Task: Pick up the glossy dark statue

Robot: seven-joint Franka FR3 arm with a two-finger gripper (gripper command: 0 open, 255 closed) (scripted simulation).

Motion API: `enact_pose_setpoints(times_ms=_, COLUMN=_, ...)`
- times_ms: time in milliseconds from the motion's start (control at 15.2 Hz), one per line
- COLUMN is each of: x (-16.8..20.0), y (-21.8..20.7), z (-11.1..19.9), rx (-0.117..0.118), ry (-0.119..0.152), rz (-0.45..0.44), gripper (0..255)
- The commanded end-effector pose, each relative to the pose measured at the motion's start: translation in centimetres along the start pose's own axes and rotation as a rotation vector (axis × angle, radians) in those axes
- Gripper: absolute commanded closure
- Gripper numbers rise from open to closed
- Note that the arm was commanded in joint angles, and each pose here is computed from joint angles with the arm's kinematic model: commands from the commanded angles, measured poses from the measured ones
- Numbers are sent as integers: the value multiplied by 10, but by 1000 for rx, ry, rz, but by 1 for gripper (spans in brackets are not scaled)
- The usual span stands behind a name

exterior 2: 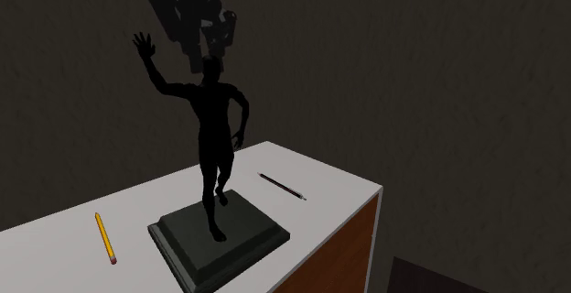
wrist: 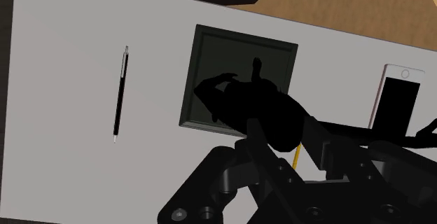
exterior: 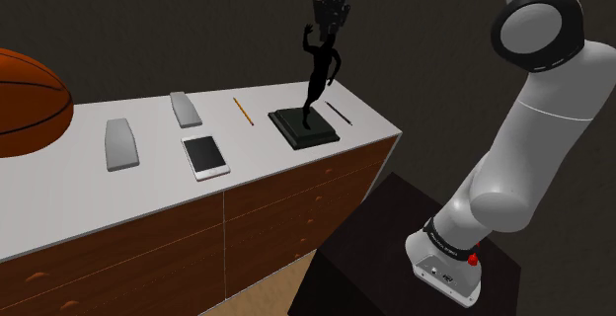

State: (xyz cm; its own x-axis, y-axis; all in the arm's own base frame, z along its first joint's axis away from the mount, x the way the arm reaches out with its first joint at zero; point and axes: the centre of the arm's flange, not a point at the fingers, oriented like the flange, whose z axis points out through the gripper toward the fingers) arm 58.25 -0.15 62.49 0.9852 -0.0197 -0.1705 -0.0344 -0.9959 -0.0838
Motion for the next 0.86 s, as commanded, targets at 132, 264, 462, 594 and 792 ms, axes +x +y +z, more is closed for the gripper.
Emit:
enact_pose_setpoints(times_ms=132, x=-4, y=-1, z=-21, rx=0, ry=1, rz=0, gripper=255)
enact_pose_setpoints(times_ms=264, x=-6, y=-2, z=-31, rx=0, ry=1, rz=0, gripper=255)
enact_pose_setpoints(times_ms=462, x=-9, y=-3, z=-46, rx=0, ry=1, rz=0, gripper=255)
enact_pose_setpoints(times_ms=594, x=-11, y=-4, z=-57, rx=0, ry=1, rz=0, gripper=255)
enact_pose_setpoints(times_ms=792, x=-12, y=-4, z=-63, rx=0, ry=1, rz=0, gripper=255)
